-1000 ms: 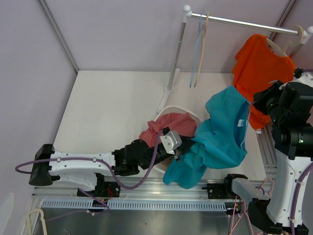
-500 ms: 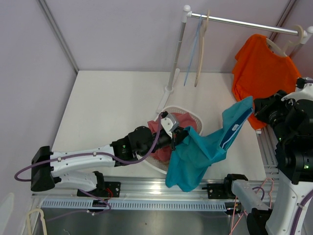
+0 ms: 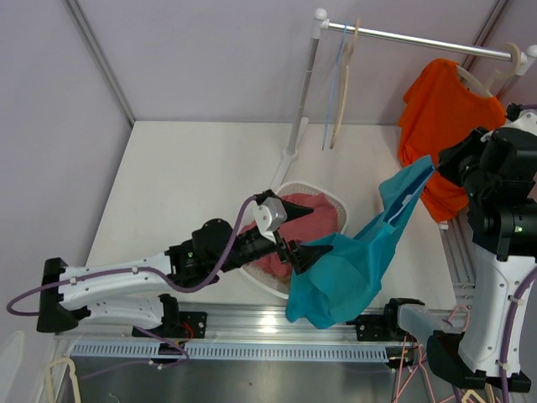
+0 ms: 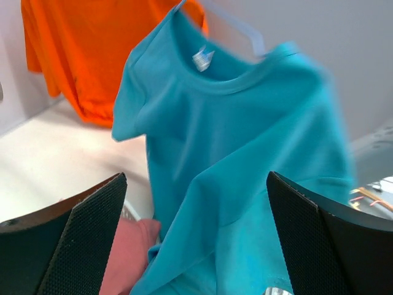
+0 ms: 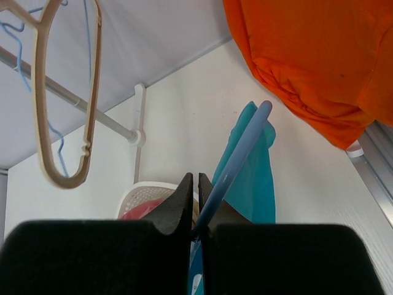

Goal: Remove the t-shirt from the hanger

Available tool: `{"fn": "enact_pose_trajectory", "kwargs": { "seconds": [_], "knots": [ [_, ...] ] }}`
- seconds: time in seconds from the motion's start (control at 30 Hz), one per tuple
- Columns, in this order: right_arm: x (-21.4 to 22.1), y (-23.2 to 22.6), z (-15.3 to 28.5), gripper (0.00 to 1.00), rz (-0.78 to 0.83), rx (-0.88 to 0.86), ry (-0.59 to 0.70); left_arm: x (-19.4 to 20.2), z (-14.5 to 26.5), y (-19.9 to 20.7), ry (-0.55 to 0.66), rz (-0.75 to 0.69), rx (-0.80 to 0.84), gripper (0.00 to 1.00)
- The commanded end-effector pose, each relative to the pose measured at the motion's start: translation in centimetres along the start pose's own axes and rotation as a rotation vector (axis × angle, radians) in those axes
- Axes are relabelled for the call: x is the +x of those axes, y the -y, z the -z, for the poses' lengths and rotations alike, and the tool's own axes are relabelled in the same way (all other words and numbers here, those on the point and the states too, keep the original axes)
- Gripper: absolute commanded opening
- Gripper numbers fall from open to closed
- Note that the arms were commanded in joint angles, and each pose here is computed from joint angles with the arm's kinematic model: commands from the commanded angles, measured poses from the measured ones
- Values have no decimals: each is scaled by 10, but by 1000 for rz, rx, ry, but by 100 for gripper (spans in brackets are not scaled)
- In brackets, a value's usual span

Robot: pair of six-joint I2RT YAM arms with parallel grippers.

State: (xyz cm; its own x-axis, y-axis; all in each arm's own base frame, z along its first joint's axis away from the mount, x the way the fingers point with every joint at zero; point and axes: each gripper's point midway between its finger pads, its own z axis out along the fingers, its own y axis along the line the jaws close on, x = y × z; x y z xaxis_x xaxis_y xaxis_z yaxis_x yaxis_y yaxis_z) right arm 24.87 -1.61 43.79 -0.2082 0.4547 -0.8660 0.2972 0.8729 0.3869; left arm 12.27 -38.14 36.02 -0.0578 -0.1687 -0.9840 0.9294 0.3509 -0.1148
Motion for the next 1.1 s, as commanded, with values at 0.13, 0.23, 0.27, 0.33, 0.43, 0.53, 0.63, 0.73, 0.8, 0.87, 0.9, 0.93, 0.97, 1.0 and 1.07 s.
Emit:
{"fn": "enact_pose_trajectory", "kwargs": {
  "seconds": [0.13, 0.23, 0.27, 0.33, 0.43, 0.53, 0.63, 0.73, 0.8, 0.87, 0.9, 0.93, 0.97, 1.0, 1.07],
  "knots": [
    [-49, -18, -17, 0, -47, -3, 124, -64, 14, 22, 137, -67, 59, 99],
    [-53, -22, -25, 0, -55, -3, 119, -69, 11, 38, 165, -105, 109, 99],
    [-53, -23, -28, 0, -56, -5, 116, -68, 9, 42, 165, -108, 119, 100],
    [-55, -25, -29, 0, -59, -7, 117, -64, 1, 51, 154, -101, 147, 100],
    [-58, -27, -30, 0, -63, -10, 119, -47, -16, 56, 110, -82, 160, 99],
    [-60, -29, -31, 0, -66, -11, 118, -24, -37, 58, 54, -45, 147, 99],
    [-65, -32, -26, 0, -70, -23, 124, -8, -53, 55, 28, -51, 115, 99],
    [-68, -36, -21, 0, -71, -38, 125, 20, -74, 26, -48, -86, -55, 90],
    [-68, -36, -20, 0, -71, -37, 122, 28, -86, 17, -112, -117, -122, 29],
    [-66, -35, -23, 0, -67, -28, 110, 20, -86, 17, -99, -138, -125, 1],
    [-66, -35, -24, 0, -66, -26, 107, 14, -84, 22, -62, -137, -116, 1],
    [-62, -34, -27, 0, -64, -14, 88, 15, -79, 24, -52, -164, -114, 1],
    [-61, -32, -29, 0, -63, 1, 79, 8, -76, 27, -27, -175, -112, 1],
    [-60, -31, -36, 0, -68, 14, 67, -5, -70, 35, 9, -205, -103, 1],
    [-55, -25, -43, 0, -71, 61, 38, -10, -64, 45, 20, -244, -85, 1]
  ]
}}
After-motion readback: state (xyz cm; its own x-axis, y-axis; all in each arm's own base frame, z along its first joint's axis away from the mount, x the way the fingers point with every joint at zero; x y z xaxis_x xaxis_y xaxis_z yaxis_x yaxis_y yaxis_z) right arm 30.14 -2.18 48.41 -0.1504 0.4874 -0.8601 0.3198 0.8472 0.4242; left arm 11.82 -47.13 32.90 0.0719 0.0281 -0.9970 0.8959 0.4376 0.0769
